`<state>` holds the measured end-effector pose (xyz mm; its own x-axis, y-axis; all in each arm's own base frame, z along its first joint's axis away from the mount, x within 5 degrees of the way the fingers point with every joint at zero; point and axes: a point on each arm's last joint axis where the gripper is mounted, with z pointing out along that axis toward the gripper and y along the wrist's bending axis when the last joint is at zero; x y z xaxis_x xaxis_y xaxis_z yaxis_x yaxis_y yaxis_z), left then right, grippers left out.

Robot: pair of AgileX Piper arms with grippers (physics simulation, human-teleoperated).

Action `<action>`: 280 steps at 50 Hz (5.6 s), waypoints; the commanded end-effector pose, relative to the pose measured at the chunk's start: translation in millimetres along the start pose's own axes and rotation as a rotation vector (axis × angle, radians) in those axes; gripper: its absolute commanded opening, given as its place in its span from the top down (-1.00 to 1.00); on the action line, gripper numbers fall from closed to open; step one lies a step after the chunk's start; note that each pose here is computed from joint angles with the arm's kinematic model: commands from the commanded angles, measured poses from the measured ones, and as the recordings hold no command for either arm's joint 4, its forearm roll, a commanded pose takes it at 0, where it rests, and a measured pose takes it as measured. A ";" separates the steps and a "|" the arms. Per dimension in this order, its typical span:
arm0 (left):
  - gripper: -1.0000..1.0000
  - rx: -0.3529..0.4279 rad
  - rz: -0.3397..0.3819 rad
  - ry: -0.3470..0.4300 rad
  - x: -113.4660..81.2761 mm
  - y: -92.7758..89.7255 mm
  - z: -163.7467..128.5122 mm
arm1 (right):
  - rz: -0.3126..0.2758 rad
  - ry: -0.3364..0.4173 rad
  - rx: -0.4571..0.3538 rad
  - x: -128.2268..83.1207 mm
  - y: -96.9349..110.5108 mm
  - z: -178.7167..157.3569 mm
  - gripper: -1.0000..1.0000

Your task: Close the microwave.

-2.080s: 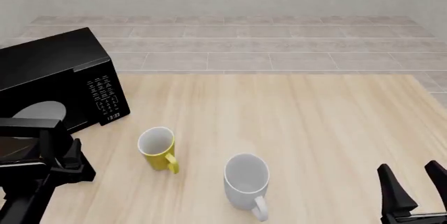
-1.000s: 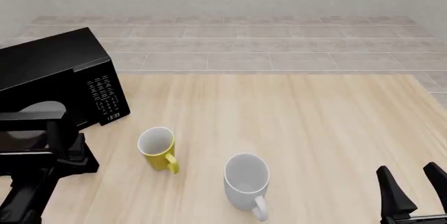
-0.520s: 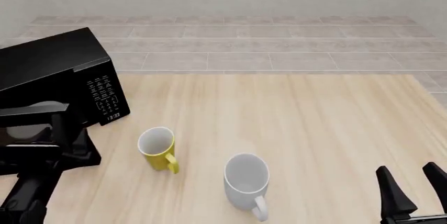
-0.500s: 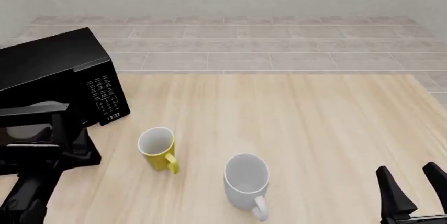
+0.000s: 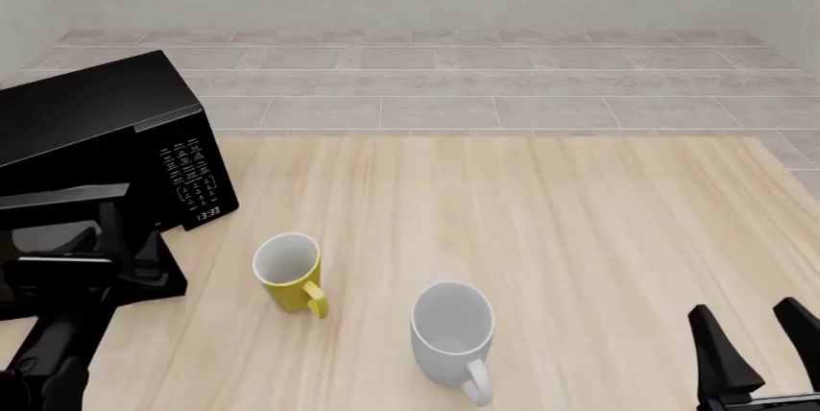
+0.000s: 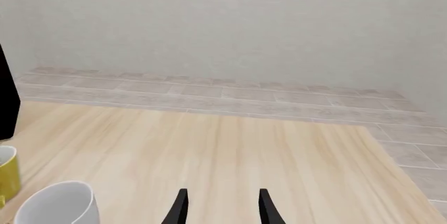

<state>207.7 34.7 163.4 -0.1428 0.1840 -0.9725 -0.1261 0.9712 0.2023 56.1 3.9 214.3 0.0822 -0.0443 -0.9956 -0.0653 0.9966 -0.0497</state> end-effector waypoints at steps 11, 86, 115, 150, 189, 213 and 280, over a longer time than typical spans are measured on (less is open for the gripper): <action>-1.00 -0.037 0.008 0.030 3.6 6.9 24.0 | 0.012 -0.005 -0.009 0.9 0.6 -0.1 -1.00; -1.00 -0.064 0.011 0.080 11.0 16.7 51.9 | 0.027 -0.029 0.027 -0.9 -1.5 -0.2 -1.00; -1.00 -0.075 0.014 0.107 20.4 20.8 68.6 | 0.034 -0.017 0.039 0.1 -2.1 -0.2 -1.00; -1.00 -0.094 -0.001 0.137 27.8 28.0 82.6 | 0.033 -0.020 0.034 -0.2 -1.9 -0.2 -1.00; -1.00 -0.107 -0.014 0.173 36.0 34.7 98.8 | 0.035 -0.027 0.022 -0.7 -1.3 -0.2 -1.00; -1.00 -0.093 -0.069 0.244 44.9 34.9 120.2 | 0.035 -0.024 0.025 -0.4 -1.4 -0.2 -1.00; -1.00 0.251 -0.078 -0.257 -77.5 -5.8 -157.1 | 0.003 0.000 0.006 1.7 -0.2 -0.1 -1.00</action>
<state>103.1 -4.6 244.4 0.0572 0.1453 -0.9877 0.0367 0.9884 0.1475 56.1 3.5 212.8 0.0848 -0.0303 -0.9959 -0.0589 0.9976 -0.0353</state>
